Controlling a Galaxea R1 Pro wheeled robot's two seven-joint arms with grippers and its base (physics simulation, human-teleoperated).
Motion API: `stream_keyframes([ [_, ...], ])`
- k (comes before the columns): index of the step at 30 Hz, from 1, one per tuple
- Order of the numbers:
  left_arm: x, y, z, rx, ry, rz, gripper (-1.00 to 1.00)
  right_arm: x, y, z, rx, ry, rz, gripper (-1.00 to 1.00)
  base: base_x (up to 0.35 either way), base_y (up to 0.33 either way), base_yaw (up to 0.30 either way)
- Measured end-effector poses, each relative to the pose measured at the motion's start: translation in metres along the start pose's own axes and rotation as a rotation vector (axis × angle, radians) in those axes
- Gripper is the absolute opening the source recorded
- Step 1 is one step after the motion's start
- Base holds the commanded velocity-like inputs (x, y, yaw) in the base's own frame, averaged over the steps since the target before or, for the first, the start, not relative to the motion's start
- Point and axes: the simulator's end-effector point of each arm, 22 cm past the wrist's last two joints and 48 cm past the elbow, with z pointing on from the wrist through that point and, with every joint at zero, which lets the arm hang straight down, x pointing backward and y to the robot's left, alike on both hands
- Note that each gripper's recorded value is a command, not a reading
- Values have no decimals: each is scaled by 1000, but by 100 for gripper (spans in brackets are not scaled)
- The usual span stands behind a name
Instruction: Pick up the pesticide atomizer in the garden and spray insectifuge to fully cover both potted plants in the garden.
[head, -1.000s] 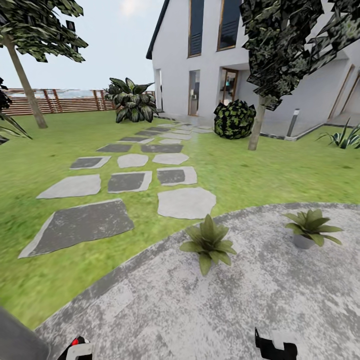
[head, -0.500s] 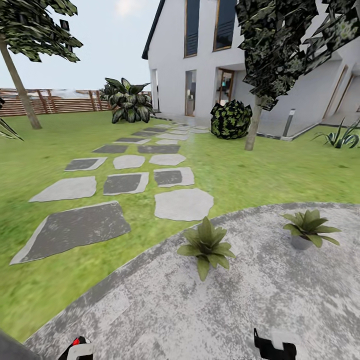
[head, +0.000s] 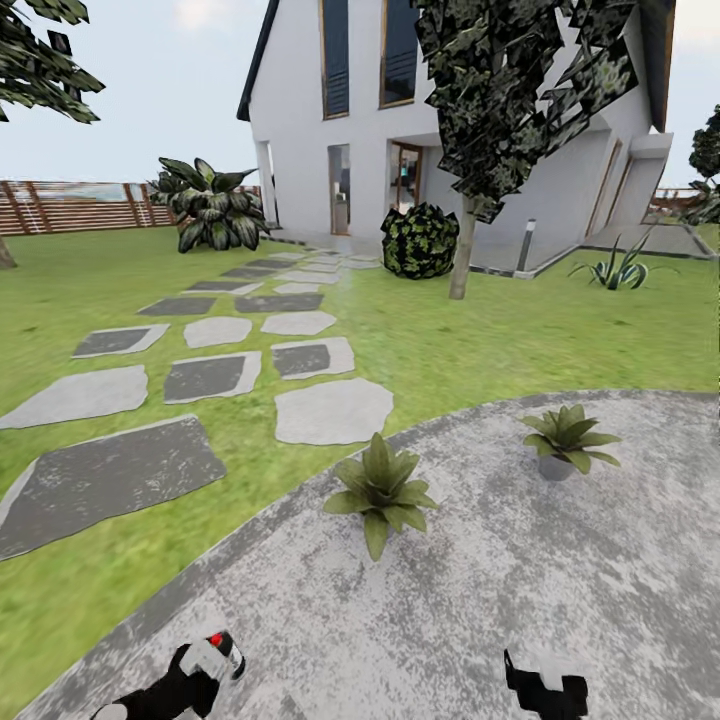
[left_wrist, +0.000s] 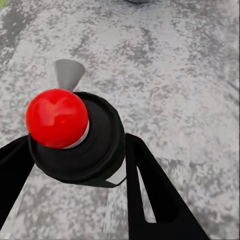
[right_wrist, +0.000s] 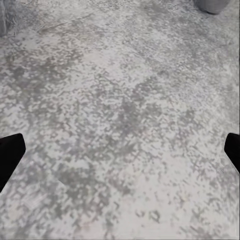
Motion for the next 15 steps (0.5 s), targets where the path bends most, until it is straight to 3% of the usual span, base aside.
stream_keyframes([
  [2,-15,-3,5,99,44,66,-100,-28,21,7,-104,-67,-97,100,0,0,-13],
  [4,-29,-11,8,221,92,164,-100,-65,56,10,-262,-155,-251,100,0,0,-3],
  [5,-36,-13,8,258,104,198,-100,-72,70,9,-333,-167,-313,100,0,0,-1],
  [10,-58,-20,4,403,164,267,-100,-63,121,-3,-609,-65,-483,100,0,0,0],
  [13,-71,-19,2,438,174,285,-100,-76,157,-13,-732,-58,-518,100,0,0,0],
  [15,-79,-20,4,448,177,321,-100,-83,181,-21,-800,-69,-580,100,0,0,0],
])
